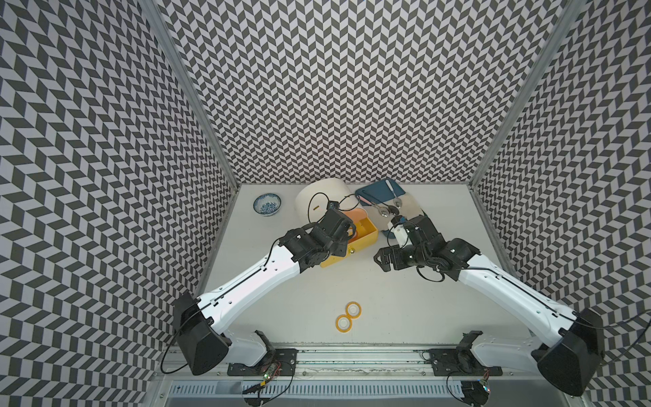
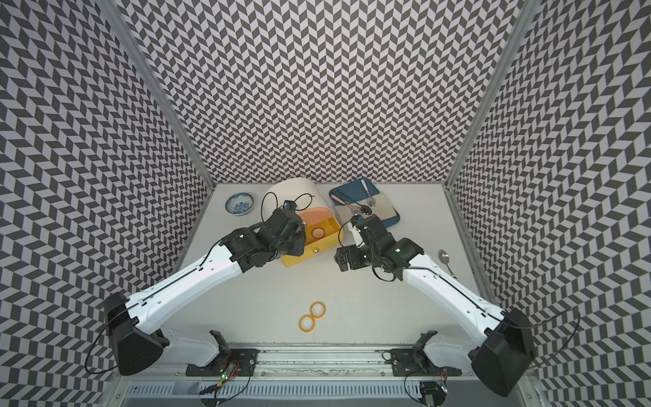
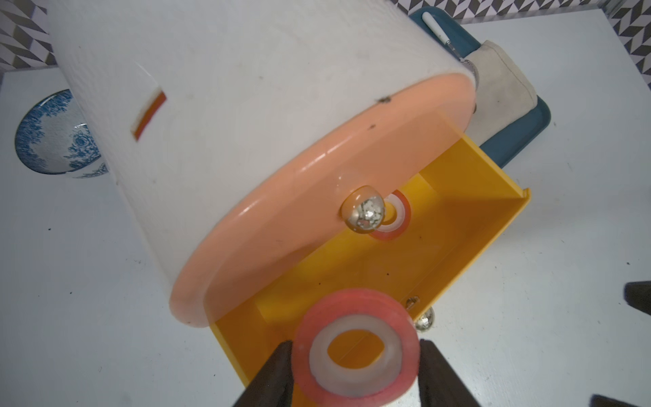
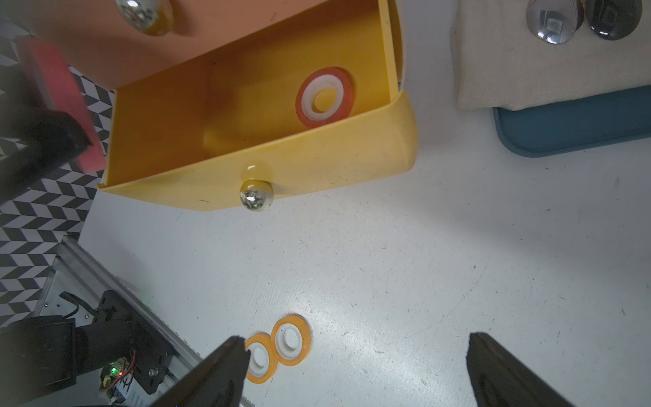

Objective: Place the transparent tape into the drawer according to color
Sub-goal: Place the tape in the drawer.

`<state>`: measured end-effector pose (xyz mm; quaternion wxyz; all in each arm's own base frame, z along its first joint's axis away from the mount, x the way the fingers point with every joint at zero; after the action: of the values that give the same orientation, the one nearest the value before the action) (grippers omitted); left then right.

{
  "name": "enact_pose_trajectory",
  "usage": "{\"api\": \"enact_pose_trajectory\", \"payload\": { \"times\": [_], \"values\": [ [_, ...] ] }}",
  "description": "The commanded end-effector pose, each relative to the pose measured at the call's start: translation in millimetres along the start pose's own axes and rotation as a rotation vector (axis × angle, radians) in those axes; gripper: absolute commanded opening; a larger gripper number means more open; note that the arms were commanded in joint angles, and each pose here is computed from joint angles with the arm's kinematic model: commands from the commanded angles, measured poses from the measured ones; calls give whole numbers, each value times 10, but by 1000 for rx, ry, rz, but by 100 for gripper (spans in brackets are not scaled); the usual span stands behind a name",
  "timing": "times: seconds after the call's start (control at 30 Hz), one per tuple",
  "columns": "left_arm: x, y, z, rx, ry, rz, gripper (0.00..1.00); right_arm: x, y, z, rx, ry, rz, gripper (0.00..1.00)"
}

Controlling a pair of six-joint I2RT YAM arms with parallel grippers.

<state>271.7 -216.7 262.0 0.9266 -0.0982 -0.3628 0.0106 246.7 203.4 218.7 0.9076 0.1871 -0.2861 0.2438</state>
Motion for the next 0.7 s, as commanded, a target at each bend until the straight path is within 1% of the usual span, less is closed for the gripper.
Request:
{"api": "enact_pose_trajectory", "payload": {
  "times": [0.0, 0.07, 0.13, 0.17, 0.3, 0.4, 0.47, 0.57, 0.67],
  "values": [
    [74, 64, -33, 37, -72, 9, 33, 90, -10, 31, 5, -58, -8, 100],
    [48, 92, -61, 47, -78, 9, 39, 94, -6, 27, 8, -58, -7, 100],
    [38, 129, -71, 62, -90, 11, 42, 90, -8, 16, 7, -54, -8, 100],
    [33, 139, -81, 66, -96, 11, 45, 85, -5, 10, 10, -52, -8, 100],
    [19, 159, -93, 76, -95, 6, 71, 81, 6, -4, 20, -47, -8, 100],
    [57, 148, -50, 64, -109, 16, 84, 89, 24, -12, 33, -49, 0, 100],
    [111, 134, 14, 47, -124, 27, 88, 98, 54, -26, 57, -54, 9, 100],
    [216, 95, 176, -5, -155, 51, 90, 118, 105, -47, 99, -86, 19, 100],
    [361, 64, 393, -76, -203, 84, 91, 143, 126, -58, 124, -154, 22, 99]
  ]
}}
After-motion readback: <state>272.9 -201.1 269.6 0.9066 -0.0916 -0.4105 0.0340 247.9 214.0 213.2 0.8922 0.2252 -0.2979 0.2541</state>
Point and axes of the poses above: each gripper's point midway between its finger pads, its own z axis back along the fingers, its own y axis along the line the jaws close on, x = y × z, the point moved 4 cm from there along z, back along the fingers, and after that the axes turned 12 degrees about z, right-handed, at the moved point
